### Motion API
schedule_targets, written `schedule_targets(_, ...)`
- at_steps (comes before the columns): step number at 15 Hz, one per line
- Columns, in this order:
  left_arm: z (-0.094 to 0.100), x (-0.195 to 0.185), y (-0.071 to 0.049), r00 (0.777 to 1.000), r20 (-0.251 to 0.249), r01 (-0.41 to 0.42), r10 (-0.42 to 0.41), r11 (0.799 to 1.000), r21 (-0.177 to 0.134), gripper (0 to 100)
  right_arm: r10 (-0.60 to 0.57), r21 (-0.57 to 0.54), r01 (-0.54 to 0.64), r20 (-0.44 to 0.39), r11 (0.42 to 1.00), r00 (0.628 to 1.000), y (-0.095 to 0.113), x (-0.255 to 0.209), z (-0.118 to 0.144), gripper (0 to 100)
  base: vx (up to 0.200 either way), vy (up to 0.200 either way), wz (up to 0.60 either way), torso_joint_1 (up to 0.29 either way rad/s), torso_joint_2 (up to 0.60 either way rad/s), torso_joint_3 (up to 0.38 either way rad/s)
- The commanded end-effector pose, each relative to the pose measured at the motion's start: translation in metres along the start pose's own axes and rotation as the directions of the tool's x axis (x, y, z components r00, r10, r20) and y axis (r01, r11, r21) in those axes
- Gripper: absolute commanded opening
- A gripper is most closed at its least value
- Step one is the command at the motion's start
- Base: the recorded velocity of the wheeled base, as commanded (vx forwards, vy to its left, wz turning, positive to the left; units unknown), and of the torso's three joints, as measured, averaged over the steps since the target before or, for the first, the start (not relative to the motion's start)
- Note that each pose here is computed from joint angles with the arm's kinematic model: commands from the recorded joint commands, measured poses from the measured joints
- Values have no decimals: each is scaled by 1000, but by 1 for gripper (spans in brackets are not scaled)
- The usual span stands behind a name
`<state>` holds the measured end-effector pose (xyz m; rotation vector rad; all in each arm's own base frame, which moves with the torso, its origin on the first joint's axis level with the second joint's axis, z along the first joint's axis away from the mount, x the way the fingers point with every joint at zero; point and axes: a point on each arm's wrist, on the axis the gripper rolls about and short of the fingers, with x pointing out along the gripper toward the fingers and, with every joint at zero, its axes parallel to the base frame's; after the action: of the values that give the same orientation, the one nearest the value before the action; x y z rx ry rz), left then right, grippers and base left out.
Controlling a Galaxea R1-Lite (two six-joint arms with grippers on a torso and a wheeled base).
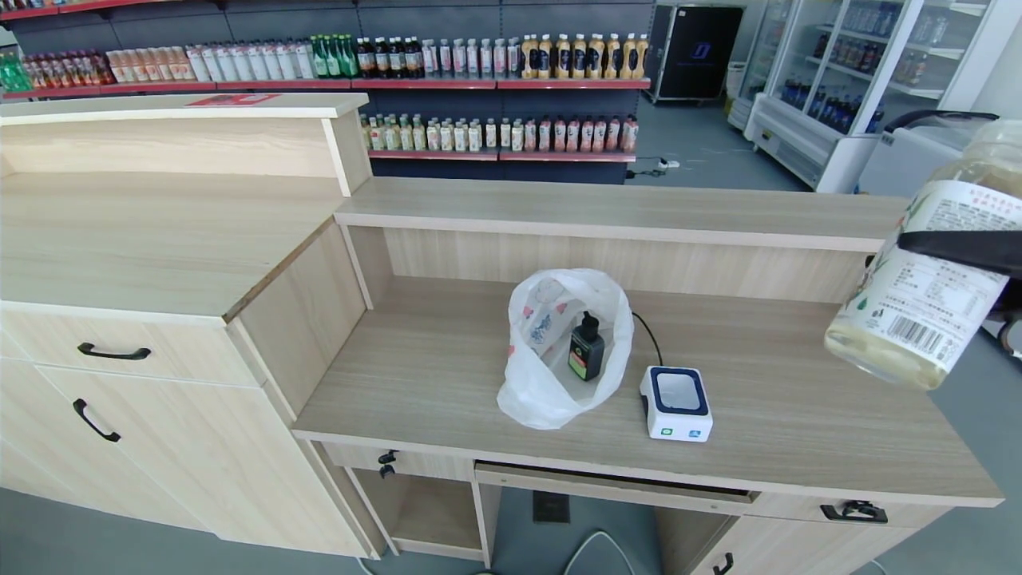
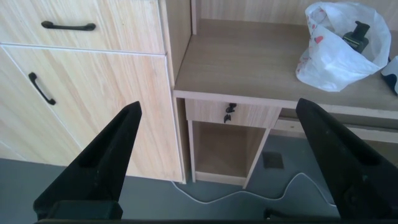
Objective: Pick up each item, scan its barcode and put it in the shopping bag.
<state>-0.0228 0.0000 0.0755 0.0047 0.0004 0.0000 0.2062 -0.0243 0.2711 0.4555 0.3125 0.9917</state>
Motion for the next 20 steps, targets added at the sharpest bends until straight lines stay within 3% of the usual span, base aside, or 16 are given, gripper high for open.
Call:
schedule_targets(1, 0, 0, 0, 1000, 0, 0, 0, 1000, 0, 100, 48, -30, -49, -16, 998, 999, 23, 1, -10, 0, 0, 0, 0, 0, 0, 0)
schedule_targets(8, 0, 0, 0, 1000, 0, 0, 0, 1000, 0, 100, 149, -37, -152, -73, 988, 986, 54, 4, -40, 0, 0, 0, 0, 0, 0, 0)
schedule_targets(18, 0, 0, 0, 1000, 0, 0, 0, 1000, 0, 100, 136, -33, -138, -73, 990, 988, 62, -3, -53, 0, 0, 0, 0, 0, 0, 0)
schedule_targets(20, 0, 0, 0, 1000, 0, 0, 0, 1000, 0, 100, 84, -66, -87, -55, 994, 995, 58, -3, -54, 0, 0, 0, 0, 0, 0, 0)
